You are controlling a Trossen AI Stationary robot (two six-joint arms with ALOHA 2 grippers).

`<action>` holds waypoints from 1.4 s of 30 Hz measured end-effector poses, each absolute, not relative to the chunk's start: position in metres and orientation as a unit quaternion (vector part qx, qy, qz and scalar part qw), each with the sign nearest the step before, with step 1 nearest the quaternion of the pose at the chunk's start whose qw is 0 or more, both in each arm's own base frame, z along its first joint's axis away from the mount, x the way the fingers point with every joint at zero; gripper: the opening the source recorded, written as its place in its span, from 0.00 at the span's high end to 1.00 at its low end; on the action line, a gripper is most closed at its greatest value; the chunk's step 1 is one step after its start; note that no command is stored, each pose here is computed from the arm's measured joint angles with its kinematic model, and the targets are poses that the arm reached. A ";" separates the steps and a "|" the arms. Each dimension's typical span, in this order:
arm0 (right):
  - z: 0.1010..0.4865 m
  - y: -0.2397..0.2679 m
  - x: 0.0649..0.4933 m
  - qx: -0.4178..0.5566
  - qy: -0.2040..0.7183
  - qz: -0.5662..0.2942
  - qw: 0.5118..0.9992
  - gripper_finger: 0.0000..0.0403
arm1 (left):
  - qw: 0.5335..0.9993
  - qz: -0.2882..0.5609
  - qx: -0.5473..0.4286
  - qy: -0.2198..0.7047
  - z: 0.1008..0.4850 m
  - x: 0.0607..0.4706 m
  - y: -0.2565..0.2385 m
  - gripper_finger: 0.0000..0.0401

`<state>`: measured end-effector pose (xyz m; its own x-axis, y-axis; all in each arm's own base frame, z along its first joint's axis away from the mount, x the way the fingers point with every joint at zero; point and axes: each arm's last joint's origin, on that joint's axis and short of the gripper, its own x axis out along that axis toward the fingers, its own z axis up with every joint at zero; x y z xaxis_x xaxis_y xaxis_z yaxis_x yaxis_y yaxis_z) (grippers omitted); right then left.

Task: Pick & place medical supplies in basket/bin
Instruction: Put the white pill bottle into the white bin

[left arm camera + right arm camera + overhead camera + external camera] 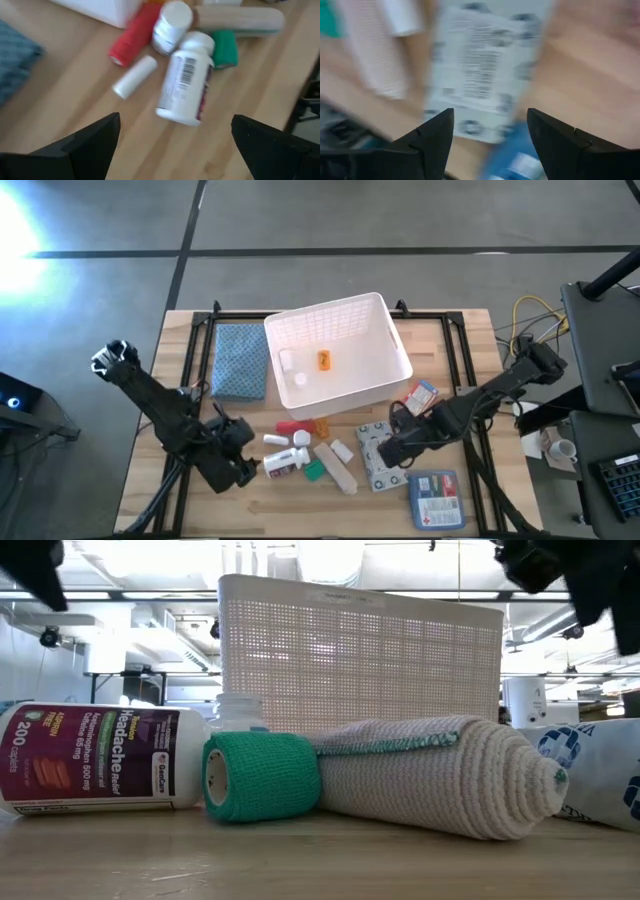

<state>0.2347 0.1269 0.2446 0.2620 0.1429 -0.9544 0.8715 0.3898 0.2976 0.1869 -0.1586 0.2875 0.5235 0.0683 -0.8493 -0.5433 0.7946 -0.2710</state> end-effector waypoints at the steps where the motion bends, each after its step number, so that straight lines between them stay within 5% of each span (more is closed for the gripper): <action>1: 0.239 0.127 0.236 0.481 0.528 -0.279 0.642 0.40 | 0.833 0.178 -0.269 0.449 0.284 0.187 -0.161 0.11; 7: 0.215 0.125 0.239 0.501 0.480 -0.295 0.657 0.40 | 0.838 0.161 -0.289 0.435 0.270 0.190 -0.166 0.11; 14: 0.224 0.136 0.267 0.545 0.354 -0.192 0.736 0.40 | 0.848 0.146 -0.253 0.443 0.262 0.189 -0.165 0.11; 22: 0.225 0.153 0.307 0.380 0.370 -0.164 0.832 0.41 | 0.859 0.122 -0.227 0.442 0.263 0.190 -0.167 0.11; 30: 0.194 0.171 0.346 0.295 0.470 -0.226 0.801 0.41 | 0.859 0.122 -0.228 0.442 0.263 0.190 -0.167 0.11; 42: 0.160 0.160 0.377 0.290 0.544 -0.270 0.740 0.48 | 0.860 0.119 -0.233 0.438 0.263 0.191 -0.167 0.11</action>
<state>0.3767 0.1604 0.1597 0.2627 -0.0833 -0.9613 0.7152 0.6855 0.1360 0.1912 -0.1674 0.2629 0.5871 0.0011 -0.8095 -0.4094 0.8631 -0.2957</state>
